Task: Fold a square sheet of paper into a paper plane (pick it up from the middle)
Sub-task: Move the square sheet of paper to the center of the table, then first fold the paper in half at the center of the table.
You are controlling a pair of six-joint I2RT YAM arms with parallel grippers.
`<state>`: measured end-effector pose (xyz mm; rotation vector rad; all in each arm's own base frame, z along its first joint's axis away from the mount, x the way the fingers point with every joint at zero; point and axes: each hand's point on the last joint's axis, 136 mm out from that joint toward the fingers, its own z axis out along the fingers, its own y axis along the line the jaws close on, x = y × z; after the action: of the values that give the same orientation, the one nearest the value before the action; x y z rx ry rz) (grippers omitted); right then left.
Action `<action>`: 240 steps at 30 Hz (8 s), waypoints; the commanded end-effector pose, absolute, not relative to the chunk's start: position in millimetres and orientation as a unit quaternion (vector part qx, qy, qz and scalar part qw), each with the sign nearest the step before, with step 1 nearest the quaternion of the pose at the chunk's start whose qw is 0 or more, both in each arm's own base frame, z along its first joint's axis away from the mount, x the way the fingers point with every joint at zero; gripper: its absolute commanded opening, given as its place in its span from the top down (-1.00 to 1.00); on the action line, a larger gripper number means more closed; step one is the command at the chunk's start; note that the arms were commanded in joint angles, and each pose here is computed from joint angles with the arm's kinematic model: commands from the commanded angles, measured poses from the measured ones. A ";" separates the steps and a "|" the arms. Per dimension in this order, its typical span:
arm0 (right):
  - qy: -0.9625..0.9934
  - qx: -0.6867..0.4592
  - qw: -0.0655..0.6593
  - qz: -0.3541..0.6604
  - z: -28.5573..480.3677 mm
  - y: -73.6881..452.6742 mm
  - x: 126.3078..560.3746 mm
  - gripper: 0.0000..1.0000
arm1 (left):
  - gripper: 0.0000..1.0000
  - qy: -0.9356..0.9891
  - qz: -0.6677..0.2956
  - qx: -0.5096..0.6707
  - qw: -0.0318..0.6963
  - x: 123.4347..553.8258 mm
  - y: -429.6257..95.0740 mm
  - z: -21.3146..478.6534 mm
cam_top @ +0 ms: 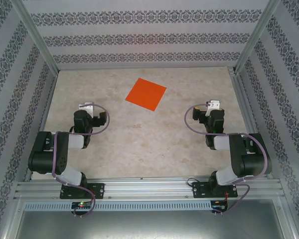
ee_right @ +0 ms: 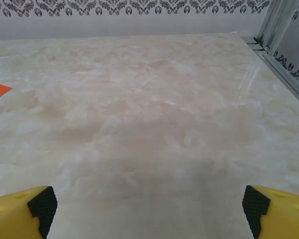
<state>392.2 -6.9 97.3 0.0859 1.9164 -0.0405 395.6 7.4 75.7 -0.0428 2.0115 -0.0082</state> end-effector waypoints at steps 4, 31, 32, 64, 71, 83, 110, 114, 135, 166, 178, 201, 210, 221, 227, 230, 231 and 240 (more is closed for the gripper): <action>0.807 0.032 0.589 -0.018 106.2 -5.6 395.8 -0.95 | -1.00 0.835 0.000 -0.008 0.550 399.6 6.8 82.2; 0.798 0.033 0.602 -0.018 116.9 -6.0 390.6 -0.95 | -1.00 0.834 0.003 -0.013 0.551 399.0 8.7 85.9; 0.800 0.033 0.598 -0.020 122.0 -6.5 388.9 -0.95 | -1.00 0.834 0.004 -0.015 0.551 399.7 9.4 90.6; 0.923 0.017 0.297 0.245 127.3 288.2 443.5 -0.84 | -1.00 0.887 -0.154 -0.183 0.396 371.8 -16.7 176.0; 0.944 0.046 0.235 0.229 80.6 313.6 467.8 -0.64 | -1.00 0.893 -0.161 -0.180 0.380 368.4 -20.9 167.0; 0.963 0.045 0.184 0.193 30.5 323.5 483.7 -0.61 | -1.00 0.900 -0.177 -0.184 0.353 369.6 -27.1 150.9; 0.988 -0.083 0.035 0.125 15.8 214.6 306.0 -0.53 | -1.00 0.904 -0.203 -0.201 0.317 379.9 -38.9 128.6; 0.985 -0.023 0.117 0.128 56.0 221.4 345.8 -0.58 | -1.00 0.900 -0.218 -0.218 0.308 383.4 -44.4 124.5; 0.994 -0.043 0.100 0.027 17.5 249.1 401.1 -0.66 | -1.00 0.911 -0.252 -0.205 0.256 392.7 -89.2 93.4; 0.996 -0.020 0.067 0.050 27.8 233.6 336.1 -0.95 | -1.00 0.917 -0.254 -0.205 0.231 388.1 -107.4 71.8; 0.999 -0.017 0.036 0.013 -0.9 223.9 332.7 -0.94 | -1.00 0.919 -0.252 -0.203 0.225 387.4 -108.2 67.2; 0.999 0.003 0.007 0.053 -32.5 214.1 318.0 -0.28 | -1.00 0.919 -0.254 -0.212 0.215 382.5 -111.0 66.4; 0.930 -0.018 0.069 0.361 71.3 298.2 329.9 0.41 | -0.96 0.896 -0.339 -0.205 0.199 374.0 -145.4 68.1; 0.877 0.006 0.057 0.477 84.4 306.0 330.7 0.38 | -0.86 0.869 -0.415 -0.178 0.202 363.5 -185.5 75.6; 0.929 0.016 0.058 0.365 38.0 277.3 330.9 0.15 | -0.84 0.875 -0.406 -0.174 0.198 359.8 -192.1 68.5; 0.943 0.016 0.056 0.326 24.0 266.0 329.7 0.10 | -0.82 0.878 -0.405 -0.169 0.192 358.4 -198.1 65.6; 0.946 0.015 0.057 0.320 22.2 264.4 329.6 0.09 | -0.82 0.879 -0.404 -0.168 0.192 358.7 -199.3 65.3; 0.960 0.005 0.076 0.270 24.2 246.7 330.7 -0.18 | -0.79 0.885 -0.400 -0.152 0.183 355.5 -214.8 59.5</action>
<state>329.1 270.3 29.6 0.0126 2.8505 1.0026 346.5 -206.2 52.5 -0.4548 2.5306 -1.1189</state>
